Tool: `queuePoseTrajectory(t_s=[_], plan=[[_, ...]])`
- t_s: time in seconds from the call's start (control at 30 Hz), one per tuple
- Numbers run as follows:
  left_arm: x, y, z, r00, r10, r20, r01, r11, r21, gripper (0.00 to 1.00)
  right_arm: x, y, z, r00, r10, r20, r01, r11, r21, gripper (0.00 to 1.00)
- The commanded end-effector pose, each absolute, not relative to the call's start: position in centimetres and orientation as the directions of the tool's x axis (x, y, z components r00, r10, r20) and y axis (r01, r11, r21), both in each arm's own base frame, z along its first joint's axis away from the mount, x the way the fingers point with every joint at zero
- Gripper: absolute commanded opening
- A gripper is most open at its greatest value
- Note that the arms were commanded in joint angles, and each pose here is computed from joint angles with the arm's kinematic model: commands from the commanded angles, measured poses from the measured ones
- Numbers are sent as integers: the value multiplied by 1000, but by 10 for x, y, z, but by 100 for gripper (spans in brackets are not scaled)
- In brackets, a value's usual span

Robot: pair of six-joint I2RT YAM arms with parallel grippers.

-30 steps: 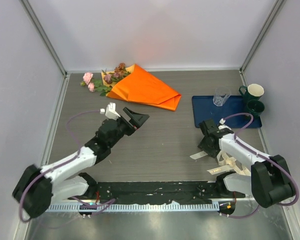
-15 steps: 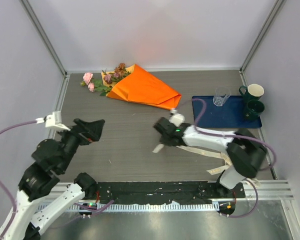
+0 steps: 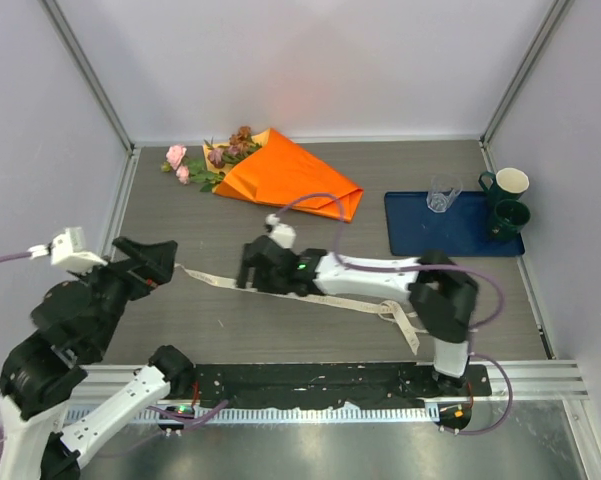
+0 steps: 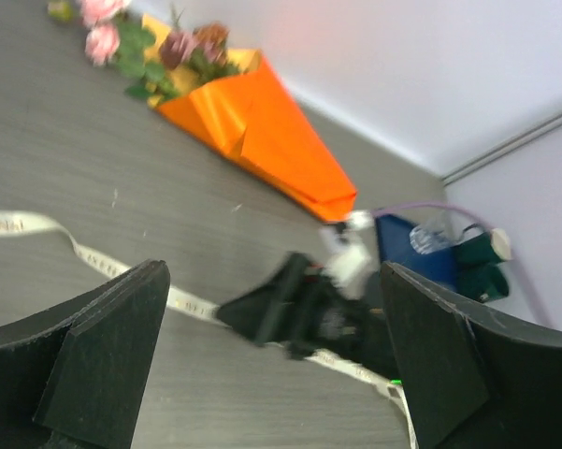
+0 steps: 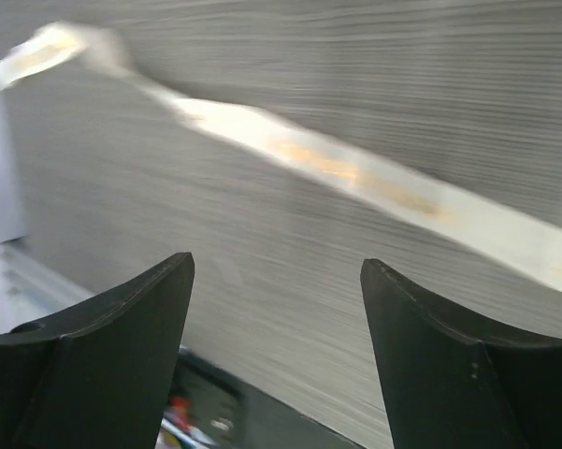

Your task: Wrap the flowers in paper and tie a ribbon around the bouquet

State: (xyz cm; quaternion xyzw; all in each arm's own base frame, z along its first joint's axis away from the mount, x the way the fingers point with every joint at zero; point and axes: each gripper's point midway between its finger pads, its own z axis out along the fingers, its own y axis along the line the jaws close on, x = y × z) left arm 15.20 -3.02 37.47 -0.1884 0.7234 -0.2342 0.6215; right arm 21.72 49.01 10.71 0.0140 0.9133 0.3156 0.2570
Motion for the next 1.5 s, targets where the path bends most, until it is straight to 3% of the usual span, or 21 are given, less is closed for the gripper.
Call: queuePoseTrajectory(t_s=[0.0, 0.03, 0.07, 0.13, 0.23, 0.33, 0.47, 0.53, 0.7, 0.87, 1.07, 1.2, 1.47], plan=[[179, -62, 319, -335, -547, -767, -108, 831, -545, 100, 230, 361, 130, -795, 270, -544, -12, 888, 459, 79], [188, -73, 306, -384, -519, -764, -127, 849, -513, 100, 224, 322, 106, -788, 267, -555, 46, 924, 380, 79], [191, -79, 296, -414, -513, -752, -145, 852, -502, 100, 219, 299, 119, -776, 307, -551, 82, 915, 395, 79], [198, -93, 271, -485, -513, -708, -190, 852, -488, 100, 204, 228, 81, -793, 361, -490, 253, 928, 274, 79], [212, -115, 228, -563, -525, -638, -256, 845, -470, 100, 183, 166, 69, -785, 362, -502, 308, 932, 191, 80], [227, -118, 189, -569, -583, -580, -348, 810, -473, 100, 178, 124, 63, -764, 333, -553, 317, 940, 130, 86], [247, -132, 145, -622, -679, -390, -399, 703, -588, 100, 183, 97, 54, -742, 405, -535, 395, 908, 140, 87], [258, -124, 121, -627, -706, -328, -466, 678, -569, 100, 187, 102, 50, -744, 433, -509, 402, 899, 177, 85], [266, -103, 89, -609, -708, -357, -567, 704, -428, 100, 201, 109, 49, -750, 421, -510, 401, 903, 156, 73], [264, -79, 55, -594, -731, -337, -698, 676, -237, 100, 208, 110, 60, -756, 399, -520, 398, 910, 119, 73], [272, -64, 37, -550, -764, -336, -758, 626, -182, 100, 203, 124, 81, -769, 311, -558, 327, 942, 74, 79], [269, -53, 26, -517, -779, -355, -797, 590, -134, 100, 200, 145, 77, -783, 366, -503, 331, 930, 162, 76], [266, -43, 6, -477, -800, -364, -842, 535, -72, 82, 206, 140, 60, -715, 491, -498, 459, 867, 195, 69]])
